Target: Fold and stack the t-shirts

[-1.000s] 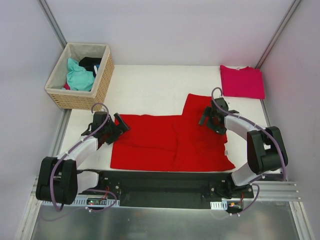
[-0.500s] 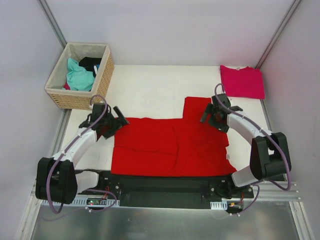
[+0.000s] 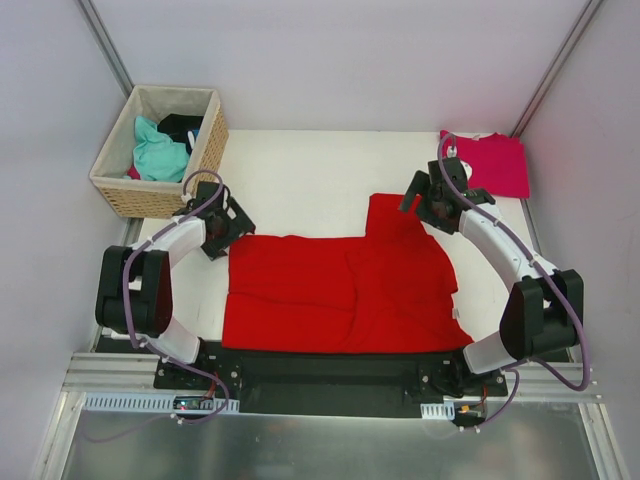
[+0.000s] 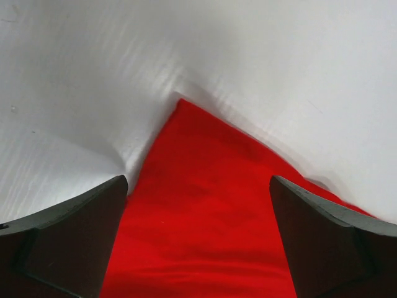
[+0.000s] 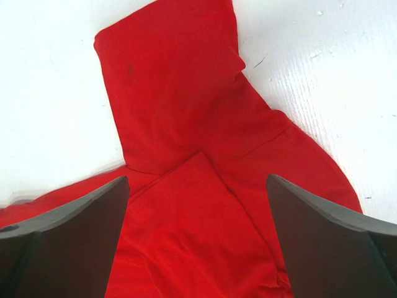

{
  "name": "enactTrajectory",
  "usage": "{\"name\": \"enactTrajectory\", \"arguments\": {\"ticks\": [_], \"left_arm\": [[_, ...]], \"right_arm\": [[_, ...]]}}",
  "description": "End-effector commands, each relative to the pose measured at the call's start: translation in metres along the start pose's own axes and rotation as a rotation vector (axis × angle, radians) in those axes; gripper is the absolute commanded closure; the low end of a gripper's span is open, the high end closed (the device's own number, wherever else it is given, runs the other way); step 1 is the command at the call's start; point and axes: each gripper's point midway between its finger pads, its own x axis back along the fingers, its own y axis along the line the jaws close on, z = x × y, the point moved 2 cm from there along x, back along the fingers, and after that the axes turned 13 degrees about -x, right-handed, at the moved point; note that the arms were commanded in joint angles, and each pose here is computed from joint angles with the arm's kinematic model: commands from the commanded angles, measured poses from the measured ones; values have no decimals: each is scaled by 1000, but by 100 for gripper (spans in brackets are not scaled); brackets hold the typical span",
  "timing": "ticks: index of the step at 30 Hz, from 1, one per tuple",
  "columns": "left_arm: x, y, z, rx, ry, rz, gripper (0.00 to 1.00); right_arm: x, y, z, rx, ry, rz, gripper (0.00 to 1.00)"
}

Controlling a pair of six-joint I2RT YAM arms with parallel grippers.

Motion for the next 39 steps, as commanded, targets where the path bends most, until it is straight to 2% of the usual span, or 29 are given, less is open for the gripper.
{"name": "enactTrajectory", "arguments": {"ticks": [1,8,15,22,29,35,39], "left_arm": [[-9,8,-10,45,-13,-56,1],[-19,8,-24,51,-34,-57,2],[-32,9,-33,70,-39,-54,18],[-37,6,-30,85,-29,-27,46],[-40,11,-21,83,-15,-32,71],[-40,10,-21,88,-17,-30,85],[-38,10,-22,93,-21,-27,100]], "right_arm": [[12,0,-3,21,-14,-8,3],[12,-1,-1,30,-8,-13,4],[8,-1,4,31,15,-17,3],[4,0,6,36,23,-9,3],[2,1,10,44,34,-7,3],[1,2,12,52,36,-3,3],[-3,0,10,58,28,16,3]]}}
